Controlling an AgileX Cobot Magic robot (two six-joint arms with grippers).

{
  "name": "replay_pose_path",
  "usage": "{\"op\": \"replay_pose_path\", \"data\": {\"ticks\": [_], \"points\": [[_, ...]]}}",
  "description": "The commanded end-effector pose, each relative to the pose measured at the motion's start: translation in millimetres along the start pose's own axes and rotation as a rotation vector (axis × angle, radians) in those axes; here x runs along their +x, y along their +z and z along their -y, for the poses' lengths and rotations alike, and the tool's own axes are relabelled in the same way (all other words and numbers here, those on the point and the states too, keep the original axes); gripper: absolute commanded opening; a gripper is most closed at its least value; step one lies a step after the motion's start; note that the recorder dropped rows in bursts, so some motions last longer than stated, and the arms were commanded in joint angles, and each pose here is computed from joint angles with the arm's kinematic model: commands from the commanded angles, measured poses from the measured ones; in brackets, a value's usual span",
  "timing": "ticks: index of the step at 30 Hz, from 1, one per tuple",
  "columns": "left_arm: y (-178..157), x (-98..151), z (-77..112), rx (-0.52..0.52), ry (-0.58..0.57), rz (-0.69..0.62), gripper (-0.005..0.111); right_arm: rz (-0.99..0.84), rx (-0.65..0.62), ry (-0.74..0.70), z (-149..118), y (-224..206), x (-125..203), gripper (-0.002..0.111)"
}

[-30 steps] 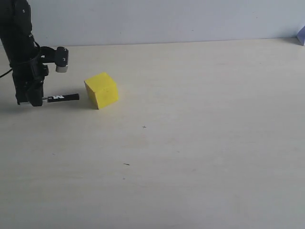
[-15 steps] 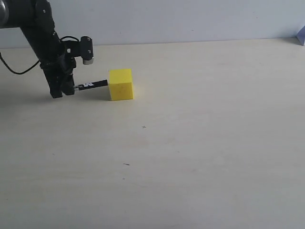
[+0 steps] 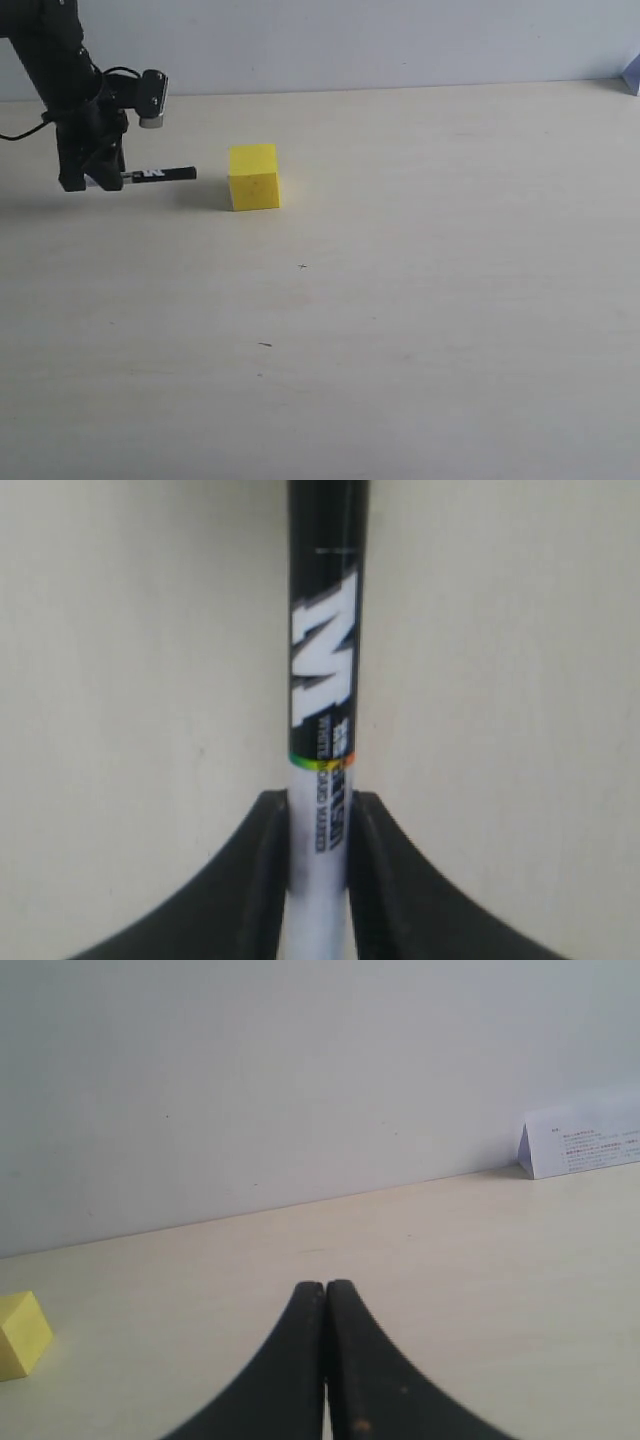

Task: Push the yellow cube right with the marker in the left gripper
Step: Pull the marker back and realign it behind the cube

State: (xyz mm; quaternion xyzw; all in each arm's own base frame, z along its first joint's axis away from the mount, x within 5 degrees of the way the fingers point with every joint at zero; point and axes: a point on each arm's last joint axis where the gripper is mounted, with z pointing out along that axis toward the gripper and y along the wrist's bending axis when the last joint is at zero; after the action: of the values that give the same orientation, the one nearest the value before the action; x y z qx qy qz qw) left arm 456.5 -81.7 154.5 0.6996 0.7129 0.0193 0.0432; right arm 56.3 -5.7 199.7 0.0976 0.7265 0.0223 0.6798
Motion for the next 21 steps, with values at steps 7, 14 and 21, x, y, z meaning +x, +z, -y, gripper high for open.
{"op": "replay_pose_path", "data": {"ticks": [7, 14, 21], "points": [[5, -1, -13.0, 0.047, -0.079, 0.004, 0.000, 0.012, 0.001, -0.004, 0, 0, 0, 0.000], [9, -2, -18.0, 0.039, -0.074, 0.008, 0.000, 0.012, 0.001, -0.004, 0, 0, 0, 0.000], [13, -14, -15.6, 0.039, -0.021, -0.030, 0.000, 0.012, 0.001, -0.004, 0, 0, 0, 0.000]]}}
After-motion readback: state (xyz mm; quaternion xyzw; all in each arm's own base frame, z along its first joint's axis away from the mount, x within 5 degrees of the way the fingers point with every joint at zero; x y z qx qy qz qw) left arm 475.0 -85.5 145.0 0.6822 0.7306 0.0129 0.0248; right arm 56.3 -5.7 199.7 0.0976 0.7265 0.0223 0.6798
